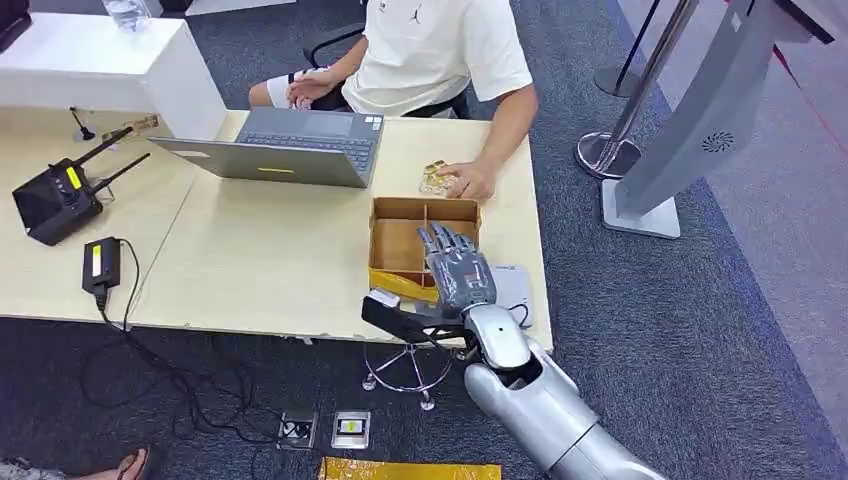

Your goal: Pass the card to the sensor for recognition and then transmit it.

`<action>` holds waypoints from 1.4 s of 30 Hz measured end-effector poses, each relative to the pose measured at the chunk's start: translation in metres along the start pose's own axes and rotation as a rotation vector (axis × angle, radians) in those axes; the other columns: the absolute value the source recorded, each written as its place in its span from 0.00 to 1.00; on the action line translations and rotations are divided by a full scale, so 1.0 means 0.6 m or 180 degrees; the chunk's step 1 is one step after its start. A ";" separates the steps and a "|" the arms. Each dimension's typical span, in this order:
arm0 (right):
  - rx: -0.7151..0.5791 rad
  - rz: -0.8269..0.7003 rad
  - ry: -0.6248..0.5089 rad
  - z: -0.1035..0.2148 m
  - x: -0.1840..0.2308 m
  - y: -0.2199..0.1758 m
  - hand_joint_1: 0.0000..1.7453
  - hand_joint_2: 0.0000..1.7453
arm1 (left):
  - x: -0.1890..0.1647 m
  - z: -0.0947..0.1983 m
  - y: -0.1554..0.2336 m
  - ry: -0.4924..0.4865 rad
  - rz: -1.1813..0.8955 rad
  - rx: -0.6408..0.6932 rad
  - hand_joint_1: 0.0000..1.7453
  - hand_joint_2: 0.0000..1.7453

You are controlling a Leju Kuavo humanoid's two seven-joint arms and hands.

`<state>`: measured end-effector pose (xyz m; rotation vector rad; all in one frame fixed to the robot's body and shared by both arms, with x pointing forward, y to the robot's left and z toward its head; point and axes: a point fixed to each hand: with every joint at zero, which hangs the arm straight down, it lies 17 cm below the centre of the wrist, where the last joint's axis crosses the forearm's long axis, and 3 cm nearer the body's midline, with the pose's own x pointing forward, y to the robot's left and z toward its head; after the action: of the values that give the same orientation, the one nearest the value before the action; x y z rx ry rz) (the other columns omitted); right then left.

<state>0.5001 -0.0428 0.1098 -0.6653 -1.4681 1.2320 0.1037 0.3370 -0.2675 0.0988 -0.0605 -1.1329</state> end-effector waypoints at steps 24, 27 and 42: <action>0.0075 0.0330 0.0221 -0.031 -0.030 0.016 0.26 1.00 | 0.007 0.001 0.003 0.0007 -0.0110 0.0003 0.00 1.00; 0.0055 0.0386 0.0309 -0.033 -0.043 0.015 0.25 1.00 | 0.007 0.001 0.002 0.0006 -0.0116 -0.0001 0.00 1.00; 0.0111 0.0569 0.0577 -0.028 -0.087 0.025 0.38 1.00 | 0.009 0.001 0.004 0.0007 -0.0115 -0.0002 0.00 1.00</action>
<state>0.5277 -0.0790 0.0753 -0.8763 -1.2558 1.2941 0.1080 0.3329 -0.2666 0.1009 -0.0566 -1.1689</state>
